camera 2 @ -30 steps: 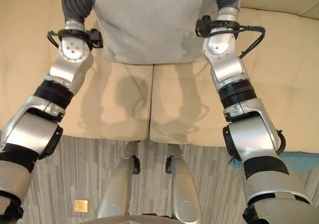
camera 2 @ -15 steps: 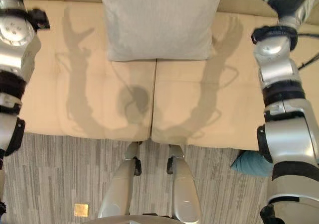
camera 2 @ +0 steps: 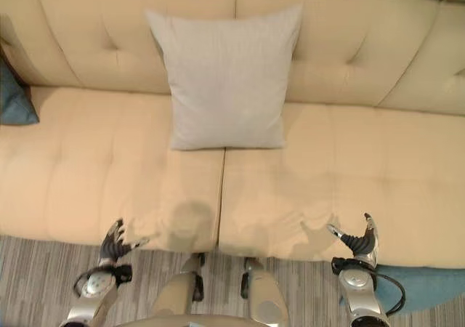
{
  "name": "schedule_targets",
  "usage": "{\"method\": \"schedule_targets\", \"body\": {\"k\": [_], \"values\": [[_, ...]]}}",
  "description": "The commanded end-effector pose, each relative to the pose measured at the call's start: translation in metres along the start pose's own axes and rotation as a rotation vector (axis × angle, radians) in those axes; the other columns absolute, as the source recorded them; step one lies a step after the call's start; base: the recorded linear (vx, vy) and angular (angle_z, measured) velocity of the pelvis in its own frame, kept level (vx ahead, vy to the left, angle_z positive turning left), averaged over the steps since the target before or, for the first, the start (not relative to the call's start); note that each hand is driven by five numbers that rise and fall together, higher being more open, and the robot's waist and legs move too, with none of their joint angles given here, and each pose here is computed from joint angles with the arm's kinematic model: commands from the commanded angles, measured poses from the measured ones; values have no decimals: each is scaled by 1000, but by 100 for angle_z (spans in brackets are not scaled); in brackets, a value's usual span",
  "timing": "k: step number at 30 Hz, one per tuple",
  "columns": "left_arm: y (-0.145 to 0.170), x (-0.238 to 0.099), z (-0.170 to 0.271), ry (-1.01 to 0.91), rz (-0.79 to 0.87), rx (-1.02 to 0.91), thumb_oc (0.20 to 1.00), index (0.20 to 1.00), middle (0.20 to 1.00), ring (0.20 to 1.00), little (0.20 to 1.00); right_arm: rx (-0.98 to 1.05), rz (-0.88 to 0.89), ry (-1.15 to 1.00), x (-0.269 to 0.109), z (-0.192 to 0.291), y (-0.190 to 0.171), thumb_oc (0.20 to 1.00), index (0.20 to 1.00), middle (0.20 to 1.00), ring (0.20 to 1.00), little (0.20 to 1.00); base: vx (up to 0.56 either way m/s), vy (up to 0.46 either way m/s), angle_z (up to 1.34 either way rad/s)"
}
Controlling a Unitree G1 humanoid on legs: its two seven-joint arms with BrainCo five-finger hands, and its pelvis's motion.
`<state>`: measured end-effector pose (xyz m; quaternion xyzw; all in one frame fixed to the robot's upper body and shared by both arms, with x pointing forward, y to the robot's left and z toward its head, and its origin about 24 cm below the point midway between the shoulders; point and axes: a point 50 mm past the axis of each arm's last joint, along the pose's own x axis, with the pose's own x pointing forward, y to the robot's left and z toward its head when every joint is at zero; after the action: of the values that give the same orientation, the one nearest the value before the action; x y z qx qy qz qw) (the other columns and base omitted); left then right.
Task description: Pick up all the scattered cushions and arrange them neatly on the sofa.
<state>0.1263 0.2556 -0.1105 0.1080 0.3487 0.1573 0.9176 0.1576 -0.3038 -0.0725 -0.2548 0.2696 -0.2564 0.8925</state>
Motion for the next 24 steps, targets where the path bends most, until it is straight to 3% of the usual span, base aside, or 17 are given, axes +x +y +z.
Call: {"method": "schedule_targets", "body": {"k": [1, 2, 6, 12, 18, 24], "values": [[-9, 13, 3, 28, -73, 121, 1000, 1000, 1000, 1000, 1000, -64, 104, -70, 8, 16, 14, 1000, 1000, 1000, 1000, 1000, 46, 5, 0], [-12, -2, -41, 215, -77, 177, 1000, 1000, 1000, 1000, 1000, -149, 188, 1, -4, -8, 28, 1000, 1000, 1000, 1000, 1000, 0, 0, 0], [-18, -21, -79, 395, -71, 244, 1000, 1000, 1000, 1000, 1000, -292, 351, 198, -36, -59, 53, 1000, 1000, 1000, 1000, 1000, 8, -6, 1], [-25, -15, -69, 352, -87, 228, 1000, 1000, 1000, 1000, 1000, -281, 412, 287, -52, -75, 65, 1000, 1000, 1000, 1000, 1000, -11, -29, -3], [-42, 4, -32, 202, -146, 250, 1000, 1000, 1000, 1000, 1000, -242, 410, 239, -41, -57, 71, 1000, 1000, 1000, 1000, 1000, -81, -84, 3], [-54, 6, -25, 186, -182, 252, 1000, 1000, 1000, 1000, 1000, -275, 384, 263, -36, -59, 66, 1000, 1000, 1000, 1000, 1000, -235, -20, -4]]}}
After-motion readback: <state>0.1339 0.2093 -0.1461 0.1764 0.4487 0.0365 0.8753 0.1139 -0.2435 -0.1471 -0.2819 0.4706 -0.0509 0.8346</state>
